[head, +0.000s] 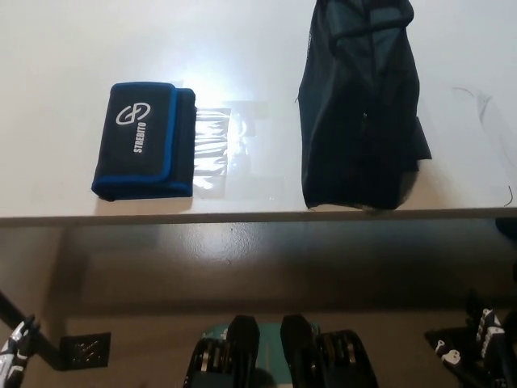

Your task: Use both hands to pick up the lunch bag on the right hand side and smoothly move it near the note book on the left hand side

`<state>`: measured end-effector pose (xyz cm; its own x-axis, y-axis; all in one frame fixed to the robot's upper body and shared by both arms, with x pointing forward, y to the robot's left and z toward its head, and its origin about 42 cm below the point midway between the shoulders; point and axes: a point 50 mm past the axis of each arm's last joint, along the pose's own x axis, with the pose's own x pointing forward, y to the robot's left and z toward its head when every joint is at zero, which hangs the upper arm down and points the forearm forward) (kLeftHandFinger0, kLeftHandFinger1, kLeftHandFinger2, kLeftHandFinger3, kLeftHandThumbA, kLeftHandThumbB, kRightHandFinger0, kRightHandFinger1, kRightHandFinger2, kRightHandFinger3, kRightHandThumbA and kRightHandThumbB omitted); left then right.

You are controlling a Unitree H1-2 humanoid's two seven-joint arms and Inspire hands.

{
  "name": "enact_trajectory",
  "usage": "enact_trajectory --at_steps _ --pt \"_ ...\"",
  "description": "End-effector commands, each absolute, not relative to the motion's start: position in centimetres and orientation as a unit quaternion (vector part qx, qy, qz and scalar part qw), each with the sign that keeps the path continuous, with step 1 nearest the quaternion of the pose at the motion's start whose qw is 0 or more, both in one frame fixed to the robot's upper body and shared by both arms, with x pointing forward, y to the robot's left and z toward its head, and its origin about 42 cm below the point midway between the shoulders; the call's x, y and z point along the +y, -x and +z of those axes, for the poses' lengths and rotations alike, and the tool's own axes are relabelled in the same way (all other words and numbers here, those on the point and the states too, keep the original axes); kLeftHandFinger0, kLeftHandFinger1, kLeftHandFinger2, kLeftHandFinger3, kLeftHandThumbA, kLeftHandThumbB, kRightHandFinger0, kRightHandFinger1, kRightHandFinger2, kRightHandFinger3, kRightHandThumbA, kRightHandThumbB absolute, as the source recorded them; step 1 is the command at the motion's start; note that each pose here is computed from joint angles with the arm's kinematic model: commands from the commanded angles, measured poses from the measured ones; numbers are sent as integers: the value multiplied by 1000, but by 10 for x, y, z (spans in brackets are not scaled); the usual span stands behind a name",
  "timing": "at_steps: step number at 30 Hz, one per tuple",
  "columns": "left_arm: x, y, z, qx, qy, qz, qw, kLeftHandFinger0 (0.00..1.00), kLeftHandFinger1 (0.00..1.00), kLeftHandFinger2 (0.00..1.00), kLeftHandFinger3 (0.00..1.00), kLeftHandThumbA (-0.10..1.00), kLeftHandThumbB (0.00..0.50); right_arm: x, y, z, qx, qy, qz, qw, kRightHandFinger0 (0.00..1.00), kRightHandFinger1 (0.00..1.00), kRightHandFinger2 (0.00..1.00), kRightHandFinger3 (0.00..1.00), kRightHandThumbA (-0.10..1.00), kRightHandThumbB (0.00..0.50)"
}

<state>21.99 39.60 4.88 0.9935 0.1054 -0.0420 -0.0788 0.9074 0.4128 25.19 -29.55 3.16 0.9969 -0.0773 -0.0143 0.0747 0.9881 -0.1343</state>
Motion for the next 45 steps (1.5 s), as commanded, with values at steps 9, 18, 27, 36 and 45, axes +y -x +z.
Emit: enact_trajectory --at_steps 9,18,27,36,45 --pt "366 -227 126 -128 -246 -29 960 1000 1000 1000 1000 1000 395 -297 -257 124 -200 91 -20 975 1000 1000 1000 1000 962 180" --pt "331 -230 184 -237 -189 -62 951 1000 1000 1000 1000 1000 388 -295 -252 161 -259 94 -24 961 1000 1000 1000 1000 944 167" --pt "288 -265 243 -335 -165 -95 923 1000 1000 1000 1000 1000 374 -293 -263 196 -296 89 -29 951 1000 1000 1000 1000 991 194" --pt "251 -321 293 -360 -162 -116 912 1000 1000 1000 1000 1000 358 -303 -317 232 -327 69 -32 942 1000 1000 1000 1000 1000 190" --pt "215 -383 322 -322 -80 -137 933 1000 1000 1000 1000 1000 342 -308 -374 258 -308 12 -17 951 1000 1000 1000 1000 1000 189"
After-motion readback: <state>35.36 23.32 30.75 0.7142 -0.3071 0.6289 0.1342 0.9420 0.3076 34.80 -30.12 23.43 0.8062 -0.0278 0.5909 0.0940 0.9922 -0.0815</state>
